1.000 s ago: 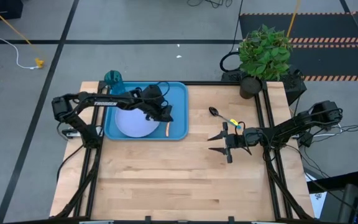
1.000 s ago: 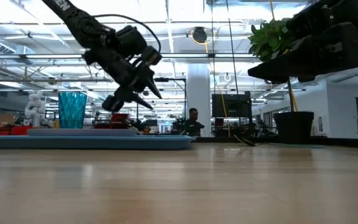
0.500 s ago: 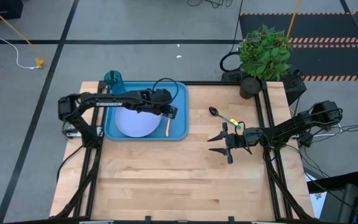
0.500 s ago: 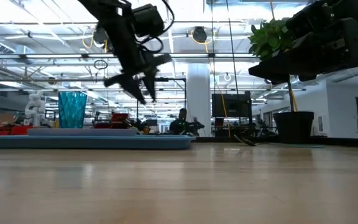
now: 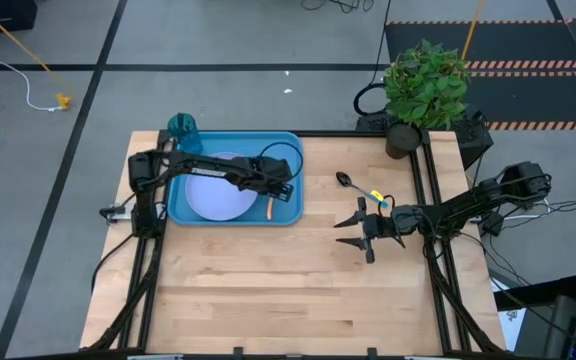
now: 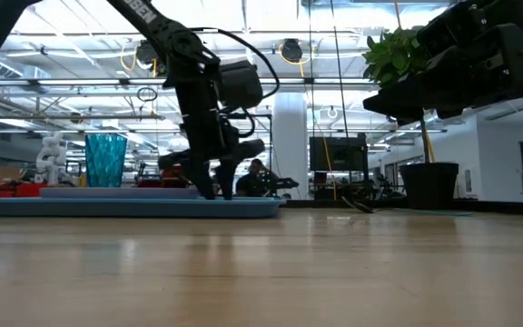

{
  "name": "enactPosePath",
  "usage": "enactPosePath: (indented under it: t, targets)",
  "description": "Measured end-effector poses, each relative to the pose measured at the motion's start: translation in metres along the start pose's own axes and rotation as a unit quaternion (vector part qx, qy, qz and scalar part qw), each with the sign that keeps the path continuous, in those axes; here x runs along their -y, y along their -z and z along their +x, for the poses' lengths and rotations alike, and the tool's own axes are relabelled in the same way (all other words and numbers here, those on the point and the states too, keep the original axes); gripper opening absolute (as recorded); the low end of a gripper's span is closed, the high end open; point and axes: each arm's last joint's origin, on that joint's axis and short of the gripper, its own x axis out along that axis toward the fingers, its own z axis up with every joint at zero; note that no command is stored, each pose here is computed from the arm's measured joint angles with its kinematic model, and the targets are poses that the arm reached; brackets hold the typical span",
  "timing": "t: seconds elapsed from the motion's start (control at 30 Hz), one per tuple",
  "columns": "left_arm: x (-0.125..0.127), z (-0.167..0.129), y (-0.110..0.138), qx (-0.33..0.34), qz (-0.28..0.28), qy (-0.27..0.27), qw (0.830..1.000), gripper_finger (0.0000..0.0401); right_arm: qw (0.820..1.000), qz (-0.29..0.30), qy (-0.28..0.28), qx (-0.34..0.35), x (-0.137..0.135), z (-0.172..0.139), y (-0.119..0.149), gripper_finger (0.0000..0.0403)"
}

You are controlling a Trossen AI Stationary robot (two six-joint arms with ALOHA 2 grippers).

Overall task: Pick and place plate/cup/fork/spoon on tray
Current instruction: Put the orange fork on the blue tray to the right of the violet plate

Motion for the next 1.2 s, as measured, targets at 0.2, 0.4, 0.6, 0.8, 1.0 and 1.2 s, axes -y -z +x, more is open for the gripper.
enactPosePath:
  t: [0.2,0.4,0.6,0.8,1.0,1.2]
  targets:
    - [0.002,0.008,0.001,0.001,0.013,-0.002,1.000,0.0145,1.000,0.000,0.000,0.002,0.000,0.000,0.000,0.0171]
    - [0.006,0.011,-0.001,0.012,0.024,0.018,0.999,0.0103,1.000,0.000,0.001,0.003,0.000,0.000,-0.001,0.0171]
    - [0.008,0.009,-0.003,0.021,0.026,0.029,0.999,0.0012,1.000,0.003,0.001,0.003,0.000,0.000,-0.001,0.0171]
    - [0.021,-0.017,-0.002,0.054,0.025,0.080,0.995,0.0005,1.000,0.008,0.000,0.003,0.000,0.000,-0.001,0.0171]
    - [0.031,-0.052,-0.011,0.155,0.044,0.115,0.980,0.0004,1.000,0.007,0.000,0.002,0.000,0.000,0.000,0.0171]
    - [0.024,-0.038,-0.019,0.187,0.047,0.212,0.958,0.0003,1.000,0.007,-0.001,-0.003,0.000,0.000,0.001,0.0171]
